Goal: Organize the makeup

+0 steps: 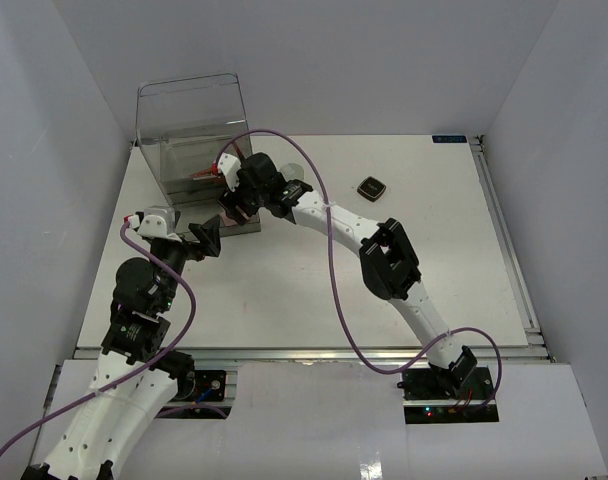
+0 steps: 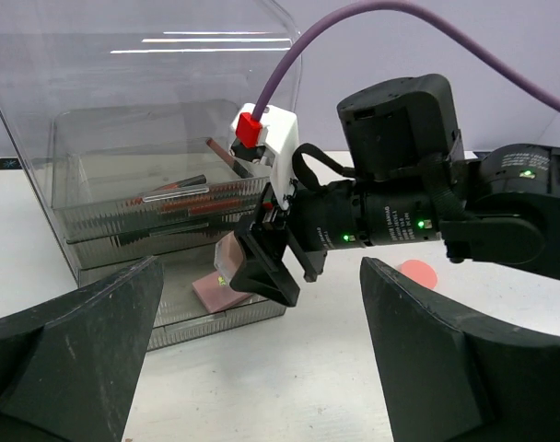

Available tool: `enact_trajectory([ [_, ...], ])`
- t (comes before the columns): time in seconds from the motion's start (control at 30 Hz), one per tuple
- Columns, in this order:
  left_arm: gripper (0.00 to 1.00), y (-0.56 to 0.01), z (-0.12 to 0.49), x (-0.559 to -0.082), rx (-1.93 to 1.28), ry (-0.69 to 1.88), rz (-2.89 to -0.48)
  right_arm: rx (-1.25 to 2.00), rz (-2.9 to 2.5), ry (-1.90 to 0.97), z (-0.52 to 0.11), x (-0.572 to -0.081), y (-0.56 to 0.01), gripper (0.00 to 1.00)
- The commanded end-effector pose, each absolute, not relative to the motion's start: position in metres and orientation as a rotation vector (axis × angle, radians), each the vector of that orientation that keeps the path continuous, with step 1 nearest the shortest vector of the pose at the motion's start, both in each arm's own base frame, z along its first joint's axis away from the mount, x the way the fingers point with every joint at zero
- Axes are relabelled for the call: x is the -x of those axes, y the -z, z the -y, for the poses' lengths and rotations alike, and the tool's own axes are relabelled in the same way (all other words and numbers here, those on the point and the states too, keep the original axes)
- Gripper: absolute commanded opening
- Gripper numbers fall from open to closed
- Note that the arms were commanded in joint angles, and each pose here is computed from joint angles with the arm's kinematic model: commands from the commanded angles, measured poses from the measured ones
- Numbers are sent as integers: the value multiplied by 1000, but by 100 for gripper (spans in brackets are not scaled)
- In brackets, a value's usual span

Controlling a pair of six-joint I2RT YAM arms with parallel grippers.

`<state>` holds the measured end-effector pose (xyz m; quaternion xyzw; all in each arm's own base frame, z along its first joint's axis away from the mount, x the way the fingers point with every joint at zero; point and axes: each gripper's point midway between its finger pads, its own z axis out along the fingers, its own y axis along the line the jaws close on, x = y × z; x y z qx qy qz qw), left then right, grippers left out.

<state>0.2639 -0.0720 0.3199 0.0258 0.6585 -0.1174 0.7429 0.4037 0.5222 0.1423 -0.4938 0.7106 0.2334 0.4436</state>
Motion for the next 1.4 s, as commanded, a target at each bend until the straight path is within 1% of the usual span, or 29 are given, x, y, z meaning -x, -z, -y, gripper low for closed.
enact_trajectory([
  [0.0,98,-321,69,-265,-47,244,-1435,1054,-1670,-527,-536,-433,-171,25],
  [0.07,98,-320,69,-265,-47,244,-1436,1043,-1683,-488,-534,-438,-160,36],
  [0.1,98,-320,68,-265,-46,243,-1436,1037,-1681,-480,-534,-440,-160,38],
  [0.13,98,-320,68,-265,-45,242,-1436,1043,-1681,-470,-533,-441,-156,45],
  [0.17,98,-320,68,-265,-45,240,-1436,1053,-1683,-455,-533,-442,-150,54],
  [0.27,98,-319,68,-266,-45,238,-1441,1075,-1683,-460,-532,-438,-146,69],
  [0.3,98,-318,68,-266,-45,238,-1442,1081,-1680,-467,-532,-436,-148,72],
  [0.43,98,-318,68,-266,-45,236,-1445,1089,-1670,-485,-527,-429,-161,79],
  [0.57,98,-316,68,-267,-46,237,-1448,1126,-1666,-517,-522,-416,-167,88],
  [0.73,98,-315,68,-268,-46,235,-1453,1148,-1648,-519,-511,-408,-183,95],
  [0.83,98,-314,68,-268,-47,234,-1456,1170,-1648,-537,-500,-403,-193,95],
  [0.93,98,-313,69,-269,-47,236,-1460,1216,-1657,-598,-474,-400,-204,95],
  [1.0,98,-314,69,-268,-48,239,-1458,1232,-1682,-660,-452,-402,-200,94],
  [1.1,98,-315,70,-267,-55,247,-1453,1179,-1744,-655,-418,-417,-199,94],
  [1.2,98,-314,73,-267,-65,257,-1456,1077,-1953,-598,-362,-434,-157,94],
  [1.37,98,-314,77,-267,-80,272,-1461,913,-2213,-451,-294,-446,-106,94],
])
